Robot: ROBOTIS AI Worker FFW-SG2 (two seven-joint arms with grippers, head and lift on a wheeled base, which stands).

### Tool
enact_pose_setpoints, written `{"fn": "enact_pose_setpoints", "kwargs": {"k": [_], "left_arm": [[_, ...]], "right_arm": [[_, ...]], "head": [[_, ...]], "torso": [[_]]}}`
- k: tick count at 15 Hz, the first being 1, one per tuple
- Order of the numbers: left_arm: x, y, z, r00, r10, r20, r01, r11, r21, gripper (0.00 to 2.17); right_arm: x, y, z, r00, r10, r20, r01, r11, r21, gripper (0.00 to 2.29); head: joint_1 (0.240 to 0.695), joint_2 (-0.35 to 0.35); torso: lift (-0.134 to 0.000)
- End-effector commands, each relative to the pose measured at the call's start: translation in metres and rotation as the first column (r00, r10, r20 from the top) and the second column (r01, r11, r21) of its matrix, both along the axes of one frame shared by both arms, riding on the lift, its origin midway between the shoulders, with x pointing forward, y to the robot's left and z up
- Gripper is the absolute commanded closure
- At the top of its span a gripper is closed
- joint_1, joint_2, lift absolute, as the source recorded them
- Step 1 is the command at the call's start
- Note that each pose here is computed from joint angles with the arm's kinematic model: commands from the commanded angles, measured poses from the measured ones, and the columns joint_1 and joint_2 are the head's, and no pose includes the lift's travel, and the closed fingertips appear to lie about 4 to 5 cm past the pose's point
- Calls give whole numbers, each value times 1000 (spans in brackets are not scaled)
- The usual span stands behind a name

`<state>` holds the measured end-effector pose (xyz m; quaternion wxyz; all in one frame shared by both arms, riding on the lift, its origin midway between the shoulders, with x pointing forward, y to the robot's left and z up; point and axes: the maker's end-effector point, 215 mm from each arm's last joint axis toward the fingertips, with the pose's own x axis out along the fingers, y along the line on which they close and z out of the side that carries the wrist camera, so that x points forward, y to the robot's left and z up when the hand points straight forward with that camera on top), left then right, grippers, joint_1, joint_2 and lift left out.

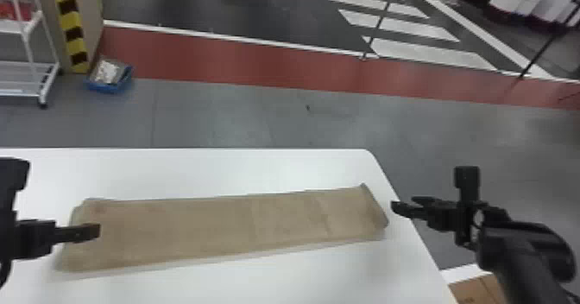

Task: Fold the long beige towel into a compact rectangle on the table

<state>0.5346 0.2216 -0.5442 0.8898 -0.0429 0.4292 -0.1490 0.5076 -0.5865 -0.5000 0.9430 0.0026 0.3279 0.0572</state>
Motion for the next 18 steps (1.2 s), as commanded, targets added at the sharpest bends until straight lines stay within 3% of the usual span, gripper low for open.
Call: {"fn": "enact_pose_setpoints", "kwargs": {"k": [1,18], "left_arm": [[0,0,1,1000,0,2,0,1000,1,140],[-20,9,-19,999,8,-34,-7,999,31,140]], "right_arm": [[0,0,0,1000,0,0,0,1000,0,259],[-14,-3,-10,1000,16,-12,-16,999,-32,259]], "head": [[695,-350],[695,-350]], "torso": [[0],[0]]}}
